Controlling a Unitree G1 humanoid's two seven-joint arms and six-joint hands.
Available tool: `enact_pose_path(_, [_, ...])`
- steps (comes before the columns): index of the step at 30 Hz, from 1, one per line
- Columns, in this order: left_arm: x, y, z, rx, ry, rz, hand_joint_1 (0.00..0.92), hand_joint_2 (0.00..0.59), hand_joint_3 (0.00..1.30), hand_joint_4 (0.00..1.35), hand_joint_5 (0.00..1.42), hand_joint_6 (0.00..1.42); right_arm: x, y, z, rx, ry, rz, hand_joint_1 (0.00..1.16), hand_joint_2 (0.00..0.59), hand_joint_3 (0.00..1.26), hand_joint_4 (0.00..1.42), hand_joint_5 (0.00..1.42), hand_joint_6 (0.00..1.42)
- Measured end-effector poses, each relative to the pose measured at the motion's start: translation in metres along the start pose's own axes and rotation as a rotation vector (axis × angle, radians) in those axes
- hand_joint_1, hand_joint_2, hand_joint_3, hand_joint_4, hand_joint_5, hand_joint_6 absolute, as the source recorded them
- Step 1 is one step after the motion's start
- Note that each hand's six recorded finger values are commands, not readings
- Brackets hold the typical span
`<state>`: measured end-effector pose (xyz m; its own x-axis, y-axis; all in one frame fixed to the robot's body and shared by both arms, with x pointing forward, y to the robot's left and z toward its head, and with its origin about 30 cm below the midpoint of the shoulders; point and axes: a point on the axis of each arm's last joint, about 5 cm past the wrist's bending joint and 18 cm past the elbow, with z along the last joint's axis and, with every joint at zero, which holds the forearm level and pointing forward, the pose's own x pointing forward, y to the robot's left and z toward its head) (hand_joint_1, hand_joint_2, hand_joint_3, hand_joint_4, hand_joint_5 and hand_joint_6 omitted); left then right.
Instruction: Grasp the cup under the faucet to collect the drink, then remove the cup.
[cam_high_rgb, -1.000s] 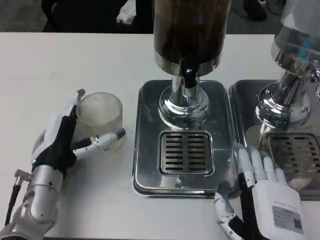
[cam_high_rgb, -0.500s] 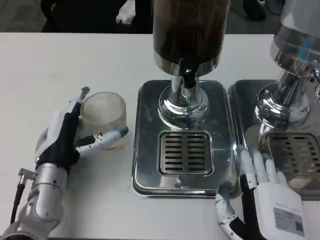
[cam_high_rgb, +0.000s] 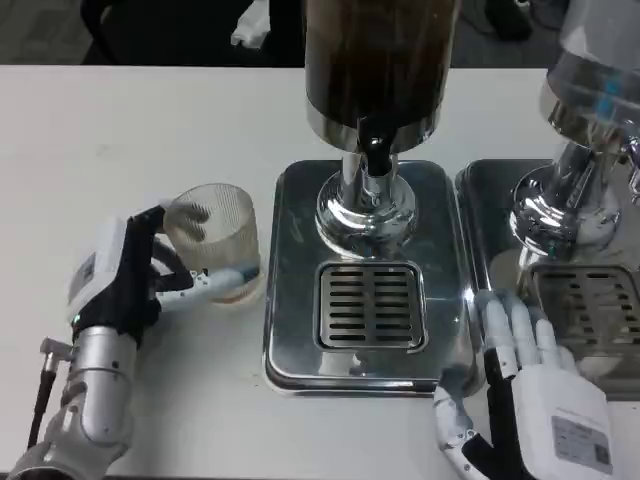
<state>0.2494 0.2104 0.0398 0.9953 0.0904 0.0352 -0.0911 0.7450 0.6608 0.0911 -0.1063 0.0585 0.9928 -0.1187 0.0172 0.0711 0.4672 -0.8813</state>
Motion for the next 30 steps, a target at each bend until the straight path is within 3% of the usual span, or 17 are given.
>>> enact_pose_path(8, [-0.0016,-0.0025,-0.0005,0.017,0.000,0.034,0.715,0.000,0.94,1.04,1.15,1.31,0.0000,0.0000,0.0000,0.000,0.001,0.000,0.15,0.538,0.03,0.00,0.00,0.08])
enact_pose_path(21, [-0.0021,-0.0033,-0.0005,0.035,-0.013,0.055,0.708,0.000,0.95,1.05,1.17,1.34,0.0002,0.0000,0.0000,0.000,0.000,-0.001,0.14,0.539,0.03,0.00,0.00,0.09])
enact_pose_path(30, [-0.0028,-0.0053,0.0022,0.034,-0.067,0.050,0.699,0.000,0.94,1.04,1.16,1.35,0.0019,-0.0006,-0.0012,-0.002,0.004,-0.006,0.14,0.539,0.03,0.00,0.00,0.09])
